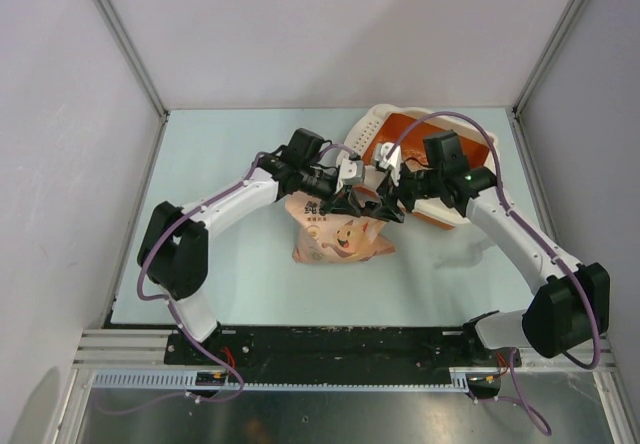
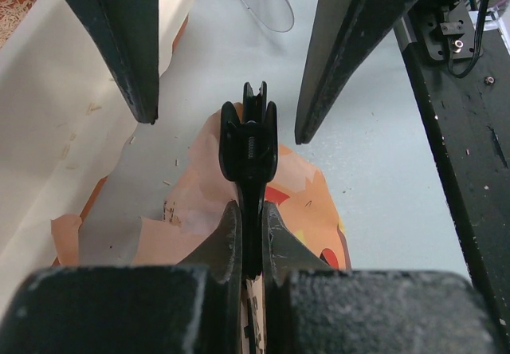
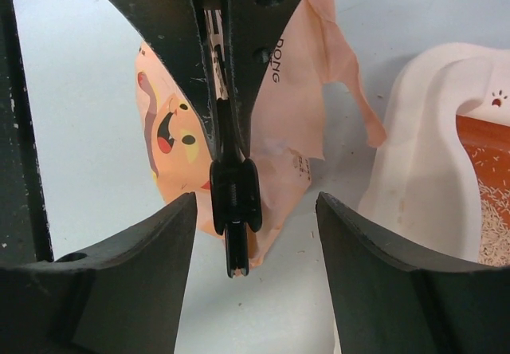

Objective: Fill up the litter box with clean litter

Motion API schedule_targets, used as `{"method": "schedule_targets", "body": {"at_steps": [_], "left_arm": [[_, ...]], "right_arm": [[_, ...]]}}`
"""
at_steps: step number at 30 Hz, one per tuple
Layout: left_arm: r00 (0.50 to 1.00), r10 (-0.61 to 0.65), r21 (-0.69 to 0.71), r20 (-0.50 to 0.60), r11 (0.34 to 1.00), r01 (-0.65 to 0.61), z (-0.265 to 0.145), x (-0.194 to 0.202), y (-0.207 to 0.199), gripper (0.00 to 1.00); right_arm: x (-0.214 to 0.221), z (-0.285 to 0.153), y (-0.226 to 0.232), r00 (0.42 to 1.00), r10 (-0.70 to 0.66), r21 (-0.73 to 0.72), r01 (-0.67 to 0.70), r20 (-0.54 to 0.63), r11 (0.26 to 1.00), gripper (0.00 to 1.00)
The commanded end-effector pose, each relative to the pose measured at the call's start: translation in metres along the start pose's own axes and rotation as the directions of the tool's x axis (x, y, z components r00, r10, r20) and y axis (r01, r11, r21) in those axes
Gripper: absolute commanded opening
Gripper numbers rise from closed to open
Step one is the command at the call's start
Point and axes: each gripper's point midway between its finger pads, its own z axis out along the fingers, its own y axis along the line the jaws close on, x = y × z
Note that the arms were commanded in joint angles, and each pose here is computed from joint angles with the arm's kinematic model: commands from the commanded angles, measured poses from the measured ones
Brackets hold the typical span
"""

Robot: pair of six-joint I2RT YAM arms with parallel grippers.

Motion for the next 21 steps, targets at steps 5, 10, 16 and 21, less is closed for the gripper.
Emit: {"method": "schedule_targets", "body": {"at_steps": [5, 10, 16, 21], "left_arm": [[0.998, 0.056, 0.006, 0.031, 0.998, -0.056, 0.004, -0.022, 0.000, 0.00], [0.999, 0.044, 0.004, 0.028, 0.999, -0.045, 0.005, -0.021, 0.001, 0.00], [0.999, 0.040, -0.002, 0.027, 0.999, -0.040, 0.005, -0.022, 0.004, 0.00], [0.999, 0.034, -0.009, 0.027, 0.999, -0.034, 0.005, -0.023, 0.007, 0.01]], "right_arm": [[-0.016, 0.007, 0.005, 0.999, -0.036, -0.047, 0.038, 0.030, 0.998, 0.59], [-0.016, 0.010, 0.008, 0.999, -0.039, -0.060, 0.041, 0.027, 0.997, 0.53], [-0.014, 0.013, 0.010, 0.999, -0.045, -0.070, 0.046, 0.019, 0.996, 0.46], [-0.013, 0.015, 0.012, 0.999, -0.050, -0.080, 0.051, 0.016, 0.995, 0.34]]}}
